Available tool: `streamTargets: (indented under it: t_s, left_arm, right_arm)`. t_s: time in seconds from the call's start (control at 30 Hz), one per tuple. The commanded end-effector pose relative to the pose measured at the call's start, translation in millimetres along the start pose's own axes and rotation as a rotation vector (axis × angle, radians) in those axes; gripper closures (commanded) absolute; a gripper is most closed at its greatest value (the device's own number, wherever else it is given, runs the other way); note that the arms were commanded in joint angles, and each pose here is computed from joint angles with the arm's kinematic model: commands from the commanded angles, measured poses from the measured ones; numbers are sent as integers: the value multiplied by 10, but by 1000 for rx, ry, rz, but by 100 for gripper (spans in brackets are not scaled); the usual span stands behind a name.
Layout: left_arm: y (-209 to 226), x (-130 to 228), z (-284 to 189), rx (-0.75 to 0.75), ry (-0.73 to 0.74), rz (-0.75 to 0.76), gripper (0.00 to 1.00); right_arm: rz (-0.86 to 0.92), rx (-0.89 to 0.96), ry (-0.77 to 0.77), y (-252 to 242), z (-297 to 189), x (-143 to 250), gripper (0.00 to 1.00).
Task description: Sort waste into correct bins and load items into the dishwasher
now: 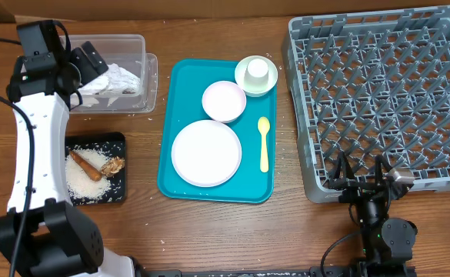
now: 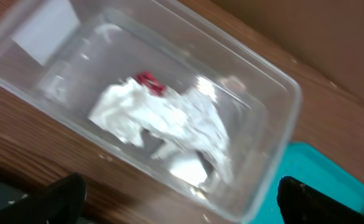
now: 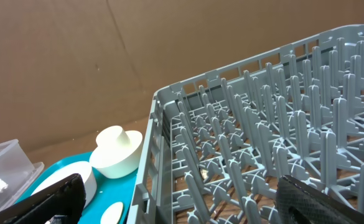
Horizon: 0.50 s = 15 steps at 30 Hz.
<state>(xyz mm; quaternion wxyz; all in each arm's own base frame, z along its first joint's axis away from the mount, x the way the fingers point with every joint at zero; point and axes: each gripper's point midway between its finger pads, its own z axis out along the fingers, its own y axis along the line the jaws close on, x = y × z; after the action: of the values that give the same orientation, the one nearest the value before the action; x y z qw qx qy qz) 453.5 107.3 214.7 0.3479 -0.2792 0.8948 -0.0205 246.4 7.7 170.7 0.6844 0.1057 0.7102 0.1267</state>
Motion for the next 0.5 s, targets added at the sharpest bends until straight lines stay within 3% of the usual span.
streamTargets:
  t_s: [0.0,0.17,0.3,0.47]
  left_arm:
    - [-365,-9,-529,209,-7,-7,0]
    - [-290,99,-1070,199,-19,-13,0]
    - [282,127,-1249,-83,-75,-215,0]
    - [561,275,-1234,-174,-19,-368,0]
  right_arm:
    - [-6,-7,-5,9,0,14,0]
    - [-6,-7,-5,9,0,14,0]
    - [-6,-7,-5,9,0,14,0]
    - [-6,-7,-6,9,0,13,0]
